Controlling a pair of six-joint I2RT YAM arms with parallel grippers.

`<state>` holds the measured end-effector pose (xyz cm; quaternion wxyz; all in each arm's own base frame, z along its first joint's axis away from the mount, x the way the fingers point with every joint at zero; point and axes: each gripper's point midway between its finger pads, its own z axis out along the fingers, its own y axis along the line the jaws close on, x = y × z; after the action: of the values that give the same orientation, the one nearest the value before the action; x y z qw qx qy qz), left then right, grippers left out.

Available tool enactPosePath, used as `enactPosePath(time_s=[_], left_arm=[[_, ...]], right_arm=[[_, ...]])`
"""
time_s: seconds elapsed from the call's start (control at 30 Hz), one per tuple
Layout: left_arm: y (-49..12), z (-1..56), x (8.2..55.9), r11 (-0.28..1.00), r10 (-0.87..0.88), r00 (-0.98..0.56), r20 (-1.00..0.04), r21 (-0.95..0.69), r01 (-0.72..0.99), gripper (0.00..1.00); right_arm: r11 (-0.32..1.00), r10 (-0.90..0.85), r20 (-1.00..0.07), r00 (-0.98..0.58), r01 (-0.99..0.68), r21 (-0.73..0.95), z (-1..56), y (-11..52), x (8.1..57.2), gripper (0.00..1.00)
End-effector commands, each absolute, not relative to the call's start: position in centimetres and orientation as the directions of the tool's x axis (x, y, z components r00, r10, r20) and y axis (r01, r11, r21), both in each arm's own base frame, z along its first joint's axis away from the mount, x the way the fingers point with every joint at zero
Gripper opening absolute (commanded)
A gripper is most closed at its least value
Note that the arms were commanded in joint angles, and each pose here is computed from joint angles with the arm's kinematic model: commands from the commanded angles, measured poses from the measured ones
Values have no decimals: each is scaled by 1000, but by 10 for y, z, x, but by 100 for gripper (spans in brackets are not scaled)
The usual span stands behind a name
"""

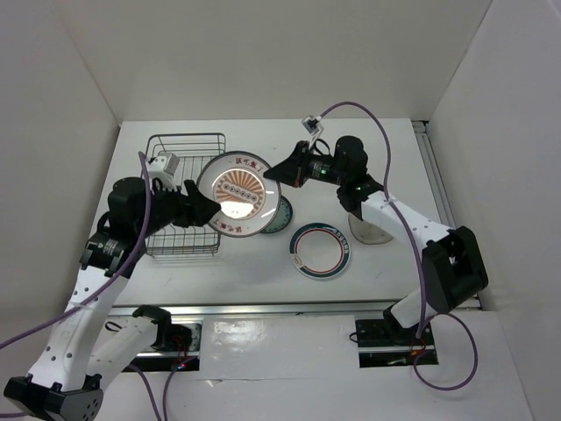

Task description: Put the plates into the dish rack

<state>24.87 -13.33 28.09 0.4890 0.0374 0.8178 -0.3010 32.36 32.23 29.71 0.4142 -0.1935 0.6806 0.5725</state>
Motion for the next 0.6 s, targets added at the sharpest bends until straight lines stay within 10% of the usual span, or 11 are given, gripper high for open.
enactPosePath(time_s=[0.0, 0.2, 0.27, 0.3, 0.33, 0.57], left_arm=[[-136, 296, 252, 800, -238, -475, -847, -448, 399, 70], [-128, 300, 253, 821, -253, -446, -859, -434, 371, 1], [-122, 303, 254, 833, -271, -426, -863, -432, 345, 0], [-118, 310, 251, 840, -279, -398, -874, -423, 339, 0], [-109, 313, 253, 860, -299, -367, -881, -416, 296, 0], [6, 334, 235, 900, -381, -119, -917, -339, -275, 0]], right_arm=[[96, 283, -819, -498, -835, 541, 353, 328, 290, 0], [130, 237, -829, -506, -829, 544, 339, 338, 290, 0], [136, 231, -832, -504, -830, 540, 335, 339, 292, 9], [150, 212, -825, -524, -816, 558, 322, 341, 297, 32], [156, 206, -834, -511, -824, 544, 323, 342, 298, 93], [275, 185, -827, -532, -780, 563, 294, 337, 313, 100]])
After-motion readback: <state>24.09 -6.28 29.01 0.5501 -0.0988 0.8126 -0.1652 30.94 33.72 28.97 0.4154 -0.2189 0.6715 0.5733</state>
